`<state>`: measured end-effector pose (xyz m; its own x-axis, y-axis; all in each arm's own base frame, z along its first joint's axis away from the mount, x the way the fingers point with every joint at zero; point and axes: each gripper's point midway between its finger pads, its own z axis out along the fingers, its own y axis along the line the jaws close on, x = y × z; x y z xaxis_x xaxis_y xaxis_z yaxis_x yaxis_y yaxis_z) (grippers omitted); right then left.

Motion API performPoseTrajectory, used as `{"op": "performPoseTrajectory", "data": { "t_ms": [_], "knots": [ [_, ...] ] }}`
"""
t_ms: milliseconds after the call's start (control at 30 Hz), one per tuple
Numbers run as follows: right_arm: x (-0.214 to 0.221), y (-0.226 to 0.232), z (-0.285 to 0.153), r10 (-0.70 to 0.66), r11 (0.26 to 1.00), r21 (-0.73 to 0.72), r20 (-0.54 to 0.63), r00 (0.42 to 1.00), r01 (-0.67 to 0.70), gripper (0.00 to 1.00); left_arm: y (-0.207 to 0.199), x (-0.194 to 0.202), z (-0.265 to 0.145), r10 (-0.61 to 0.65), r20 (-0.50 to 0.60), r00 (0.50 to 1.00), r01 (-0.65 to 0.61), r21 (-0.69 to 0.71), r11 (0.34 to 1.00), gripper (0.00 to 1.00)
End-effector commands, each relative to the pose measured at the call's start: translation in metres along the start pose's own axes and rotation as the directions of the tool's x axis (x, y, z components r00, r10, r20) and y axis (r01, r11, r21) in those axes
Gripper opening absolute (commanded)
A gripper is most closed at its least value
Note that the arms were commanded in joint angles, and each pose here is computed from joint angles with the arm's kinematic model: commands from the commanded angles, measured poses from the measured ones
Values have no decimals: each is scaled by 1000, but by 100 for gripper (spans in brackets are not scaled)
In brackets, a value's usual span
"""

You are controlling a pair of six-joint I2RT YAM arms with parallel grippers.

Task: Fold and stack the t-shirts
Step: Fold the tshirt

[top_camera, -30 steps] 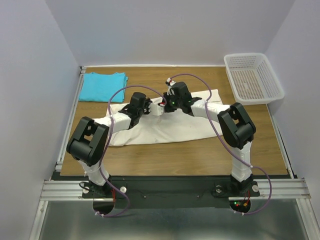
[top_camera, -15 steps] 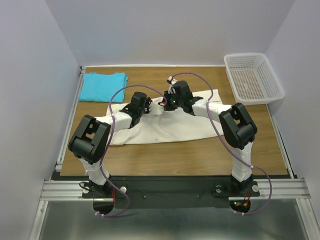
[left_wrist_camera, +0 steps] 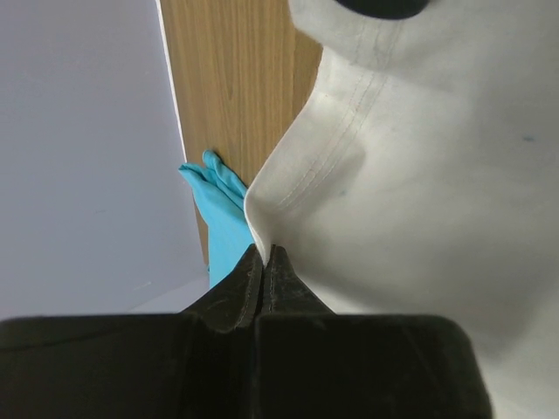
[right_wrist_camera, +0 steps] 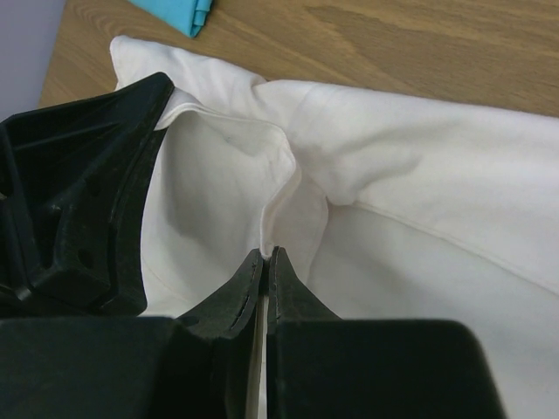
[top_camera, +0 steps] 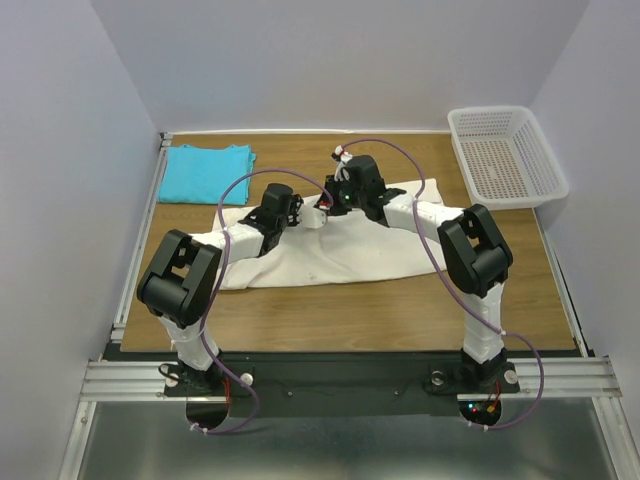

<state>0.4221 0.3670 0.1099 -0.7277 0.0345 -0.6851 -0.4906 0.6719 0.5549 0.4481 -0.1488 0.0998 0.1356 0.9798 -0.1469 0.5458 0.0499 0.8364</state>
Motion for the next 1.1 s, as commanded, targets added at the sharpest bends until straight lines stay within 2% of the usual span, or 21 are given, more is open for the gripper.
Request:
{"op": "performPoseTrajectory", "data": {
  "t_ms": [0,533,633,667,733,767,800,933,1067],
  "knots": [
    [-22,12,6,-29,998,-55,61,998,33,5,19,-11,0,-23,36,999,25,-62,998,0],
    [-19,3,7,-21,1000,-13,65,998,22,7,19,-13,6,-37,39,999,39,-59,997,0],
    [-17,0,9,-22,1000,-10,59,998,22,13,19,-13,6,-51,37,998,53,-58,997,14],
    [-17,0,10,-21,1000,-9,61,998,22,19,21,-13,6,-58,36,998,60,-64,996,25],
    [-18,-3,12,-21,1000,3,64,998,21,30,25,-13,5,-84,33,996,86,-80,993,34],
    [-21,-5,12,-24,1000,16,73,997,23,36,32,-13,3,-96,36,995,99,-96,990,54],
    [-23,-4,12,-31,999,20,79,996,29,38,37,-12,2,-107,28,994,109,-109,988,62],
    [-36,-8,9,-59,997,58,109,992,52,49,64,-10,-9,-171,10,985,169,-187,968,68],
    [-56,-10,-3,-164,982,116,146,976,148,58,105,2,-38,-295,-19,955,273,-320,907,70]
  ]
}}
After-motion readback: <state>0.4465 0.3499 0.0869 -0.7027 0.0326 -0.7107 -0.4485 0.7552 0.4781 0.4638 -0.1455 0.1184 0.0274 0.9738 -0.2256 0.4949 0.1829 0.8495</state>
